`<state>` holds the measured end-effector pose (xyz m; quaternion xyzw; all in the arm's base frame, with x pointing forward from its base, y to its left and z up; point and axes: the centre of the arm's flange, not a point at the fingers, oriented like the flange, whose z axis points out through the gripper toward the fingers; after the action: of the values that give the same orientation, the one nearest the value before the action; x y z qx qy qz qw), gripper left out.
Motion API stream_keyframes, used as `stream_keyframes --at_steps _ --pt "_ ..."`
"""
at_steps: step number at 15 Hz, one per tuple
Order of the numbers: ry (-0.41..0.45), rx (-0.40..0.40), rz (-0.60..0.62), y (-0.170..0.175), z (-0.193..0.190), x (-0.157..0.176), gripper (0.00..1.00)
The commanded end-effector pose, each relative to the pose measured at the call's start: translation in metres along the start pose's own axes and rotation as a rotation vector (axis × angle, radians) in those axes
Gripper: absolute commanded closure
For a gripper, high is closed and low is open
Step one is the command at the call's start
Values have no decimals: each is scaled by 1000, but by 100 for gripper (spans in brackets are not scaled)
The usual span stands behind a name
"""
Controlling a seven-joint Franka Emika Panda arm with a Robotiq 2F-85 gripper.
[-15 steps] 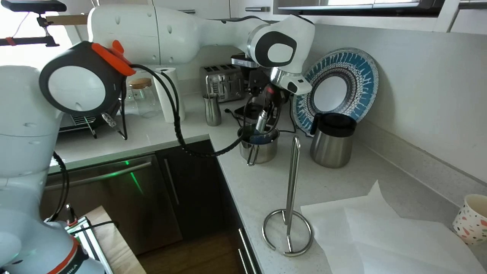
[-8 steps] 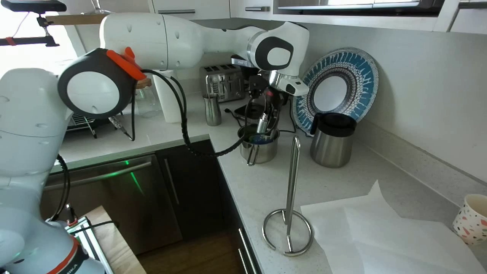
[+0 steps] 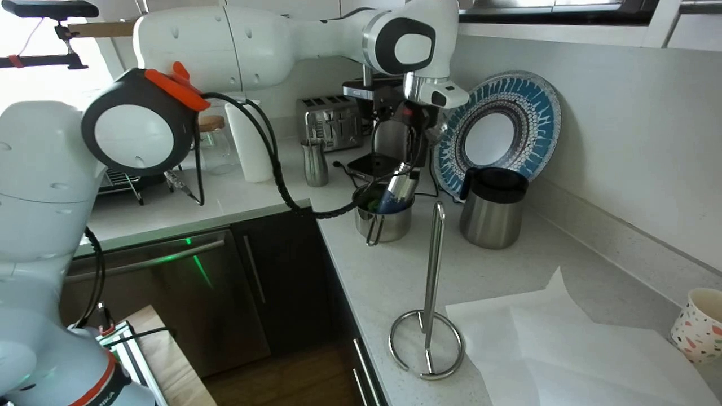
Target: Put the silver bottle in the pot
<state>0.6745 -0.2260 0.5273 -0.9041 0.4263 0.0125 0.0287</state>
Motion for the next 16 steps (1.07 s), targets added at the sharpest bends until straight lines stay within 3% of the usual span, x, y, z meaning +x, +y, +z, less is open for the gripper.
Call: stream_keyframes --at_steps 1,6,11,16 --pt "78 14 -13 5 -42 -3 0" --pt "105 55 -79 7 -68 -17 0" --pt "103 97 -385 -4 -76 -51 0" --pt "74 134 -668 -39 -89 -134 0"
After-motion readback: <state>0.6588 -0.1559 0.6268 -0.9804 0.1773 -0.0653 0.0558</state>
